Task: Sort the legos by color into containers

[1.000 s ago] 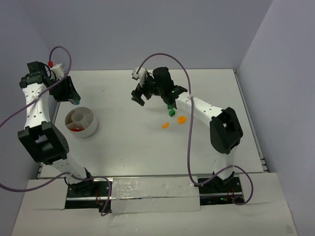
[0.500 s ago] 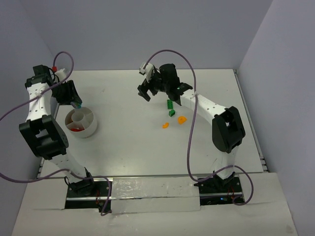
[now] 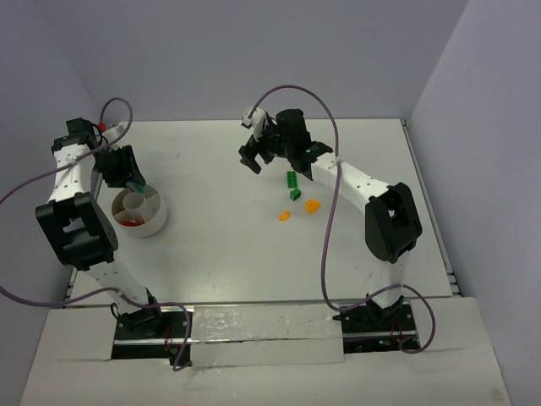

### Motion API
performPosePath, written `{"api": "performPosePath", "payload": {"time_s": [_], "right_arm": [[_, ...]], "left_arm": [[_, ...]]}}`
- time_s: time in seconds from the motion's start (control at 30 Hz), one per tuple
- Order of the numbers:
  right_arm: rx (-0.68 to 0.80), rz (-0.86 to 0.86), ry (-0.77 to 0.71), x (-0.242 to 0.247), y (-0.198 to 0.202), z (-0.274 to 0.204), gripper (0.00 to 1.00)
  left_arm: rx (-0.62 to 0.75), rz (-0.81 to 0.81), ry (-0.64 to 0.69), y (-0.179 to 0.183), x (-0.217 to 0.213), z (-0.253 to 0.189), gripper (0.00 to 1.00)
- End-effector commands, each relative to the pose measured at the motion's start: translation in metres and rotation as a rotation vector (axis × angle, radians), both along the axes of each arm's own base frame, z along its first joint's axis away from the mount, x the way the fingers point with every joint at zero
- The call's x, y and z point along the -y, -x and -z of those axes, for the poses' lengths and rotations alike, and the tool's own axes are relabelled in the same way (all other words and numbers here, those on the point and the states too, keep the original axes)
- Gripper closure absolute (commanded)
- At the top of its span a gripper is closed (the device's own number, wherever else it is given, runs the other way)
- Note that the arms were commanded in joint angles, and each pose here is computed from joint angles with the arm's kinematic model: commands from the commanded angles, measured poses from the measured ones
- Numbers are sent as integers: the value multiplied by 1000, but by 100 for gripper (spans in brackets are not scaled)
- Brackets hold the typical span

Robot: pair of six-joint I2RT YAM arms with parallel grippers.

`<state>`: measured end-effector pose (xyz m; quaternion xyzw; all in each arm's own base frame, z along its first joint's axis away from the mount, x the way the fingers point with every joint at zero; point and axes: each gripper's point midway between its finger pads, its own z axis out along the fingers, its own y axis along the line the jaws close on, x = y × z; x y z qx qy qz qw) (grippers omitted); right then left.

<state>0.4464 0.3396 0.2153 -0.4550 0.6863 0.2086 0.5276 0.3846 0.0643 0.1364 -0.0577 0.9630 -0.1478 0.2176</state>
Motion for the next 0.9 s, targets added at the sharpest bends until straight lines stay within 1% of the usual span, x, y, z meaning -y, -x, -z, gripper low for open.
{"api": "performPosePath", "payload": {"time_s": [0.0, 0.07, 0.13, 0.33, 0.4, 0.47, 0.57, 0.7, 0.73, 0.8, 0.87], "right_arm": [[52, 13, -24, 4, -6, -26, 0], [51, 12, -23, 4, -6, -26, 0], [51, 17, -17, 5, -7, -25, 0], [45, 29, -9, 9, -8, -22, 0], [42, 35, -6, 11, -8, -22, 0], [34, 39, -4, 13, -7, -19, 0], [31, 44, 0, 16, -7, -18, 0], [0, 78, 5, 27, -8, -11, 0], [-13, 96, -1, 34, -10, -11, 0], [-54, 134, -5, 47, -14, -5, 0], [-92, 168, -8, 57, -16, 0, 0]], "left_arm": [[13, 3, -12, -6, -1, 1, 70], [13, 4, -14, -7, -1, 2, 64], [11, 4, -15, -8, -1, 3, 56], [11, 4, -22, -11, -3, 2, 40], [31, 8, -21, -15, -3, -4, 32], [52, 12, -17, -19, -2, -12, 29], [83, 17, -5, -25, 1, -25, 27], [231, 49, -22, -39, 6, -77, 27], [300, 64, -38, -42, 8, -101, 27], [412, 90, -62, -47, 12, -132, 24], [504, 105, -101, -46, 14, -160, 20]]}}
